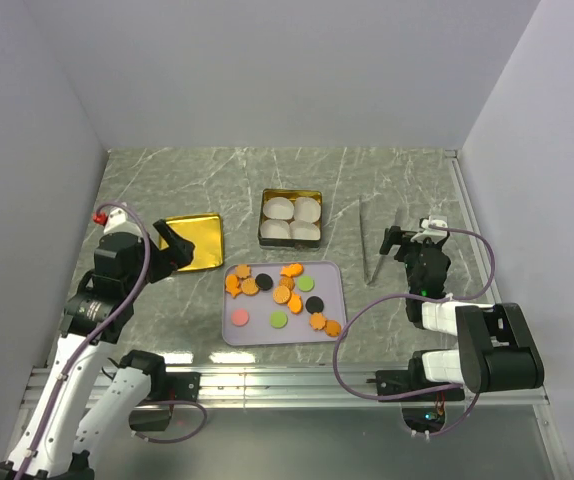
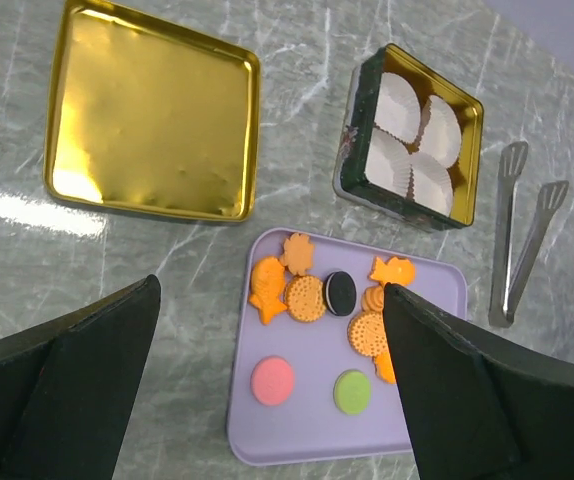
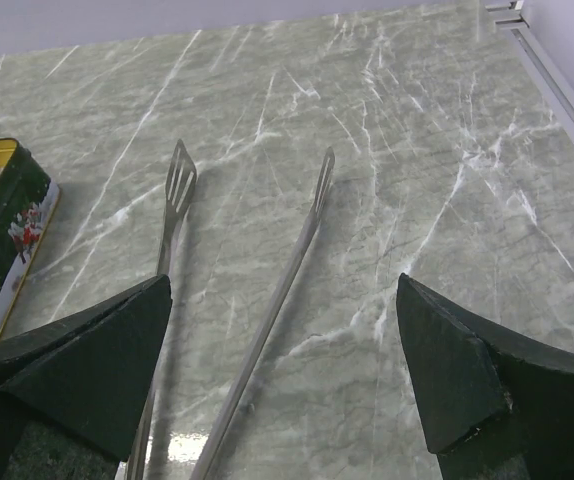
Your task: Pack the cookies
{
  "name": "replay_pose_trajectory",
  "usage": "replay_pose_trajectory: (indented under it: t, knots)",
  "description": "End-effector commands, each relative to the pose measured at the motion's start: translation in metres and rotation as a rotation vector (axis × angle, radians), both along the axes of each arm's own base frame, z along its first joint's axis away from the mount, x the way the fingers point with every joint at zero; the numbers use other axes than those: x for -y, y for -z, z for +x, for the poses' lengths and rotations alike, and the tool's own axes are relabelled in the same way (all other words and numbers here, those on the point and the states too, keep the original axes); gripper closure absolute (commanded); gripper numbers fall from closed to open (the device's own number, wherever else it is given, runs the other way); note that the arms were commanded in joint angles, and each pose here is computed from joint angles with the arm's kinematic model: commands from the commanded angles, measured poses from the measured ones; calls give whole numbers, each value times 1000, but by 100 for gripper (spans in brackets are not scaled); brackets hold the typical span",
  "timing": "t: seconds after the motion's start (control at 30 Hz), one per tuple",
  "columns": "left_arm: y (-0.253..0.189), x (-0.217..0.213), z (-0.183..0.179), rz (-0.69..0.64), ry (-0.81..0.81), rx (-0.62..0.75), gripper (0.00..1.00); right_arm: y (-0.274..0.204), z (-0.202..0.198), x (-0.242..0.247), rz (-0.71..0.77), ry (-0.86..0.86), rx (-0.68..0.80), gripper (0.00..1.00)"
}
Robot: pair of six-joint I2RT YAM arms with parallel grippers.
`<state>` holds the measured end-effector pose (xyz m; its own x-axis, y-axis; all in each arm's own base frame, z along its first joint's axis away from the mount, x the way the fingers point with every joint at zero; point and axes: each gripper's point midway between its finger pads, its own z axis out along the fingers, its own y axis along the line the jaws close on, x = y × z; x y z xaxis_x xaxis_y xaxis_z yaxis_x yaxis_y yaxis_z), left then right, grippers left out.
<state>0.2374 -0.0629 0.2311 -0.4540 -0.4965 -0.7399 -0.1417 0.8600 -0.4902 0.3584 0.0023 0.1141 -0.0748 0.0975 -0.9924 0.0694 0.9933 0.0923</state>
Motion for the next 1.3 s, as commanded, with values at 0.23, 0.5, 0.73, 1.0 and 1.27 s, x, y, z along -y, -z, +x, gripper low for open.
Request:
replay_pose_trajectory:
  t: [0.23, 0.5, 0.73, 1.0, 1.27]
  knots:
    - [-41, 2, -25, 46, 68, 80, 1, -26, 9, 1, 6, 6, 87, 0]
    - [-13, 24, -40, 16, 204, -14, 1, -27, 9, 1, 7, 7, 87, 0]
    - [-6, 22, -39, 20, 188, -40, 1, -26, 9, 1, 7, 9, 86, 0]
    - [5, 18, -35, 19, 141, -98, 0, -39, 10, 10, 30, 70, 122, 0]
    - [11, 11, -30, 28, 88, -120, 1, -43, 15, 45, 83, 312, -233, 0]
